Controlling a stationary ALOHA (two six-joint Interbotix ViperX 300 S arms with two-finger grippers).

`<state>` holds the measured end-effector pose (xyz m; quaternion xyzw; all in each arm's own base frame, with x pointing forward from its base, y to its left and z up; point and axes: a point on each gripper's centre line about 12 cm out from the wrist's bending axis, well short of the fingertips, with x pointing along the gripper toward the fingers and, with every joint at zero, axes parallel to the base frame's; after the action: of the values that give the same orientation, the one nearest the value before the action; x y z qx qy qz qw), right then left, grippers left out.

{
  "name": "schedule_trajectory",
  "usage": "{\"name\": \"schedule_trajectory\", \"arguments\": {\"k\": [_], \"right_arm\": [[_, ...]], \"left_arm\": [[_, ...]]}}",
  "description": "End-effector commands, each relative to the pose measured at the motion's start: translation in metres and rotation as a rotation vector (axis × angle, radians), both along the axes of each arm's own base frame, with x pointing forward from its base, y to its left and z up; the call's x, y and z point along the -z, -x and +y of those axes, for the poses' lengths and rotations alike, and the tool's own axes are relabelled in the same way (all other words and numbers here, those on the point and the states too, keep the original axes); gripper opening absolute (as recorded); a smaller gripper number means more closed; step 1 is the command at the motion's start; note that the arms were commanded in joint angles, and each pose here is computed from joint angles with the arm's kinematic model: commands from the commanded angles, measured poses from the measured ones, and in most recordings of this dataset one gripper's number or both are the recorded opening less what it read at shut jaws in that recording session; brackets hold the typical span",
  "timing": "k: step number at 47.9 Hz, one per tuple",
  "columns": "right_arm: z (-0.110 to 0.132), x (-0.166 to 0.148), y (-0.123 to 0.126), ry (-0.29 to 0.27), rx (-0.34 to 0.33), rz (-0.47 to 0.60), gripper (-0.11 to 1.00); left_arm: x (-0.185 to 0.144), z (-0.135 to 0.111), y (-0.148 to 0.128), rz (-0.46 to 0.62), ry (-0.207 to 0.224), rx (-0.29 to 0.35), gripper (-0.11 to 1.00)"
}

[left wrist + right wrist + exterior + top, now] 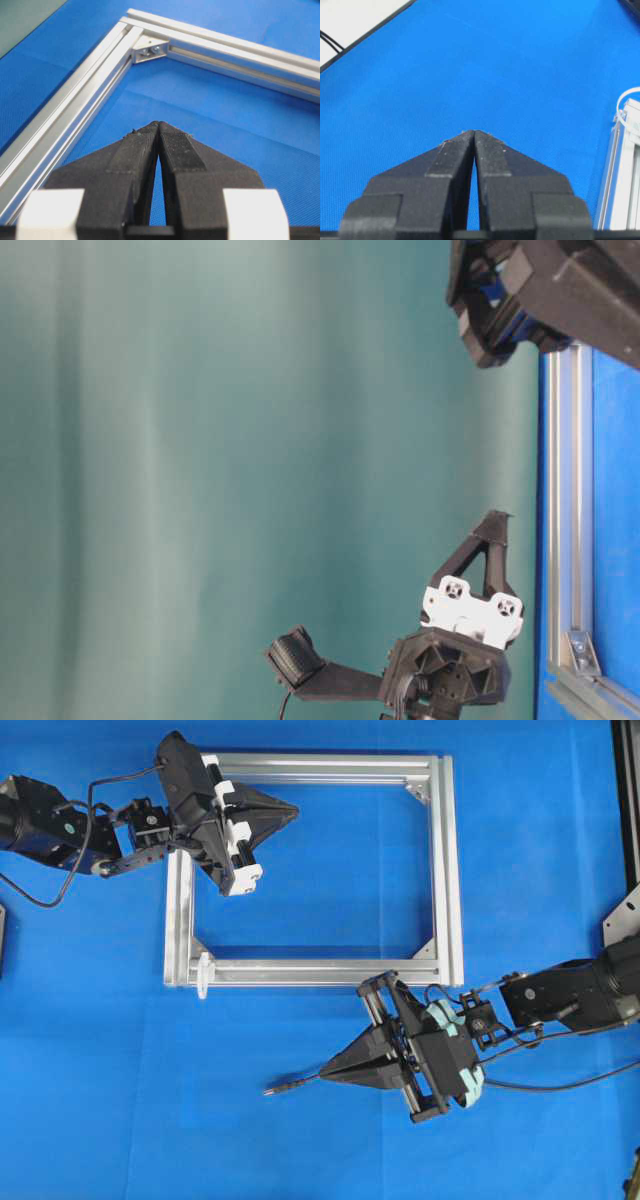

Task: Insert the wire through the string loop located on the left side.
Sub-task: 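Close the right gripper on the black USB cable near its plug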

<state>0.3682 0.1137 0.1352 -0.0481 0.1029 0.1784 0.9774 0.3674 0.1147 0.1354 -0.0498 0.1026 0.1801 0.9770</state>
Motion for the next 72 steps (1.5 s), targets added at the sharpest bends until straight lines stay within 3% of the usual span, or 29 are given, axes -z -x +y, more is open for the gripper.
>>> {"name": "schedule_trajectory", "arguments": {"k": [1,7,19,31,38,48,51,56,72], "right_arm": [[0.011,-0.024,-0.001,-0.022,-0.026,-0.067,0.0],[0.017,-0.025,-0.001,-0.032,-0.037,-0.061,-0.06],[0.018,-0.022,0.0,-0.096,-0.024,-0.006,-0.06],[0.018,-0.021,-0.001,-0.112,-0.016,0.003,-0.05],[0.017,-0.02,-0.006,-0.133,0.008,0.027,0.15],[0.017,-0.012,-0.013,-0.137,0.035,0.067,0.74],[0.017,-0.011,-0.015,-0.136,0.038,0.071,0.87],[0.016,-0.004,-0.015,-0.142,0.054,0.09,0.81],[0.01,0.042,-0.019,-0.156,0.133,0.191,0.83]], "left_arm": [[-0.021,0.001,-0.001,-0.042,-0.026,0.008,0.0],[-0.02,0.003,0.001,-0.033,-0.022,0.003,0.0],[-0.021,0.003,-0.001,-0.038,-0.028,0.006,0.0],[-0.02,0.003,0.001,-0.033,-0.027,0.006,0.0],[-0.019,0.003,0.001,-0.029,-0.024,0.004,0.0],[-0.02,0.003,0.001,-0.032,-0.026,0.006,0.0],[-0.02,0.003,0.001,-0.032,-0.026,0.006,0.0],[-0.019,0.003,0.001,-0.029,-0.025,0.006,0.0],[-0.019,0.003,0.001,-0.023,-0.023,0.006,0.0]]}}
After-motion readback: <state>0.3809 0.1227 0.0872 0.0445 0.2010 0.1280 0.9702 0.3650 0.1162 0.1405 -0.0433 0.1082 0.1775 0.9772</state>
